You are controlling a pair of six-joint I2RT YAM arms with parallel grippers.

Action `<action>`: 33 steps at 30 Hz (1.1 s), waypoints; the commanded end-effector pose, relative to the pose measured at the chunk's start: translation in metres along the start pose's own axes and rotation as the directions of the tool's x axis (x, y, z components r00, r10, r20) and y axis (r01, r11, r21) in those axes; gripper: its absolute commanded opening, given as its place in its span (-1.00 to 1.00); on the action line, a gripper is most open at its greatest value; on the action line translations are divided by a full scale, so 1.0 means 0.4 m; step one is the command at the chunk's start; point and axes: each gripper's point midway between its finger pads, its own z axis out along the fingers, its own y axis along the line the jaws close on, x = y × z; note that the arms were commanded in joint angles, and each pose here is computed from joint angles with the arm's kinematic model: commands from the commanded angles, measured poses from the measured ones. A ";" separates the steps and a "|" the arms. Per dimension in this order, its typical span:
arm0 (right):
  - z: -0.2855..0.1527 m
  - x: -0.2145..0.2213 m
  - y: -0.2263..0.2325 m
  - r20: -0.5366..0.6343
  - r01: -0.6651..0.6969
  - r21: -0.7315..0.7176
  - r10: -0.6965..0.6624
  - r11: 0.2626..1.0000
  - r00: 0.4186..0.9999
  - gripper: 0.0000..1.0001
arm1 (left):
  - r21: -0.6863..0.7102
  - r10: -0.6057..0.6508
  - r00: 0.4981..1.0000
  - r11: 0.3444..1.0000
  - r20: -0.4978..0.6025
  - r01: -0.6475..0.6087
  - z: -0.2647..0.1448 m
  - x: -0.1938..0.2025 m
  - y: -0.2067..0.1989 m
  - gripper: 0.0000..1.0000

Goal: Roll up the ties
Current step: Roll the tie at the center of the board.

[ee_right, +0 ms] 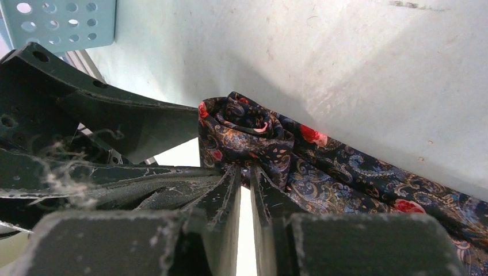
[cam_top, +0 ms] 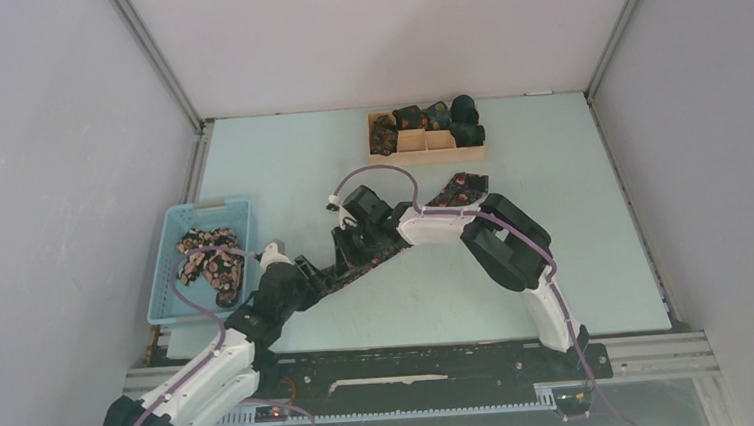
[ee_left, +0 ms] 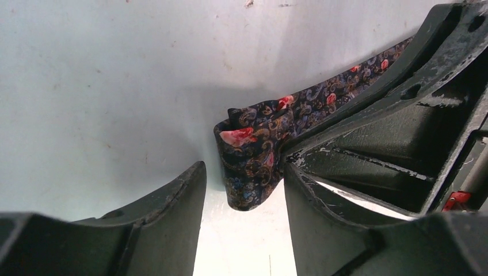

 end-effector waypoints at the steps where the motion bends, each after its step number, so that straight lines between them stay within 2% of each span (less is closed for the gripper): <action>1: 0.026 0.029 -0.061 -0.020 -0.026 0.057 0.028 0.998 0.999 -0.69 | 0.053 0.004 1.000 0.999 0.009 -0.004 0.010 -0.012 -0.023 0.16; 10: 0.019 0.025 -0.057 -0.015 -0.027 0.056 0.028 0.998 1.000 -0.70 | 0.053 -0.015 1.000 0.999 -0.010 0.015 0.029 0.000 -0.016 -0.23; 18: -0.001 0.011 -0.035 0.003 -0.012 0.048 0.012 0.999 1.000 -0.69 | 0.045 0.001 1.000 0.999 -0.014 0.000 0.029 -0.004 -0.018 -0.99; 27: -0.077 -0.055 0.021 0.080 0.050 0.053 -0.054 0.997 0.995 -0.55 | -0.018 0.049 0.998 0.999 -0.035 -0.050 -0.002 -0.037 -0.032 -1.00; 33: -0.076 -0.075 0.026 0.089 0.057 0.065 -0.063 0.996 0.994 -0.56 | -0.026 0.067 0.996 0.997 -0.056 -0.068 -0.010 -0.043 -0.048 -1.00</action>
